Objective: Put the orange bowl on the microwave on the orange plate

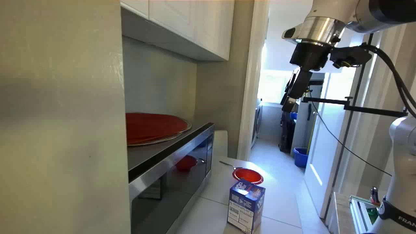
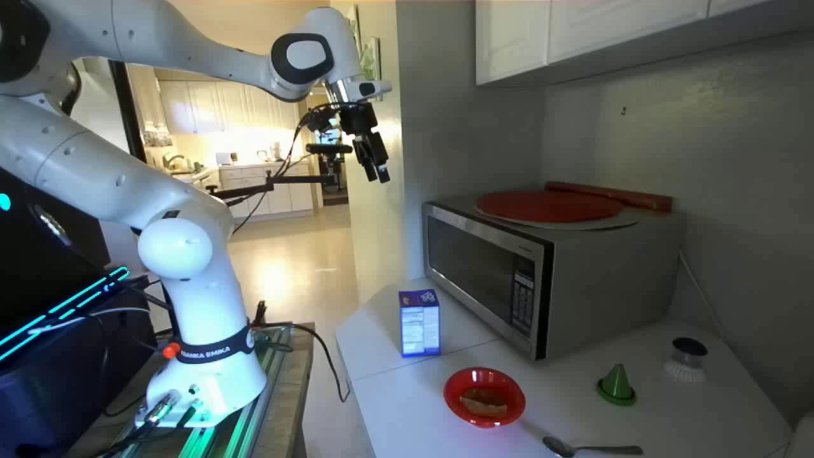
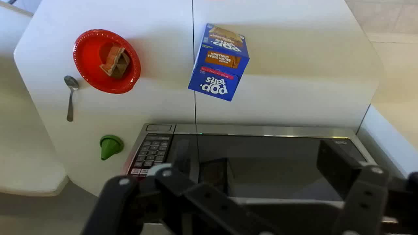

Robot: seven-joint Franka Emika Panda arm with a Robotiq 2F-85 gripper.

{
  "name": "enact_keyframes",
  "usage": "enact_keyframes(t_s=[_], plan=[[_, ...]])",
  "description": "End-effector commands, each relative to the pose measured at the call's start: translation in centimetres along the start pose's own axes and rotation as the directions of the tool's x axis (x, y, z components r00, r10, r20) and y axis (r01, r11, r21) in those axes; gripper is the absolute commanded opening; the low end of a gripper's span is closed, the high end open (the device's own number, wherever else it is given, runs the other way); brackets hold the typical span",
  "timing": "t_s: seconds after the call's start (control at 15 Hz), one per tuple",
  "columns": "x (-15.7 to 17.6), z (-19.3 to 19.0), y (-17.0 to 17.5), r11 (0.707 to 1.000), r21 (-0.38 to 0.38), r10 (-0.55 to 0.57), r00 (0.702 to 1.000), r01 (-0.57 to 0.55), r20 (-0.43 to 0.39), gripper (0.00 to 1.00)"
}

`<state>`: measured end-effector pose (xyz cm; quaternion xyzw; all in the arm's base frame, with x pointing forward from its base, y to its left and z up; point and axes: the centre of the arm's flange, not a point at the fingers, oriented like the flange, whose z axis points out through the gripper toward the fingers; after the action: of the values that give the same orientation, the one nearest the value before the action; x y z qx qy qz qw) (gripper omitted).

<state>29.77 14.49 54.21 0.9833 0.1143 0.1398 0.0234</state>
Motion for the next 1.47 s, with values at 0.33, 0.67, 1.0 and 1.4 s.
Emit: enact_keyframes(t_s=[0.33,0.67,1.0,1.4], plan=[[0.0,0.0,0.0,1.0,0.0,0.0,1.0,0.0,0.0,1.0],[-0.8,-0.6,3.6,0.996,0.084,0.028,1.0,-0.029,0.012,1.0],[-3.5,-2.8,14.1,0.944,0.294,0.16,0.987,-0.148,-0.017,1.0],[-6.7,0.9,25.6,0.831,0.406,0.42,0.908,-0.381,-0.007,1.0]])
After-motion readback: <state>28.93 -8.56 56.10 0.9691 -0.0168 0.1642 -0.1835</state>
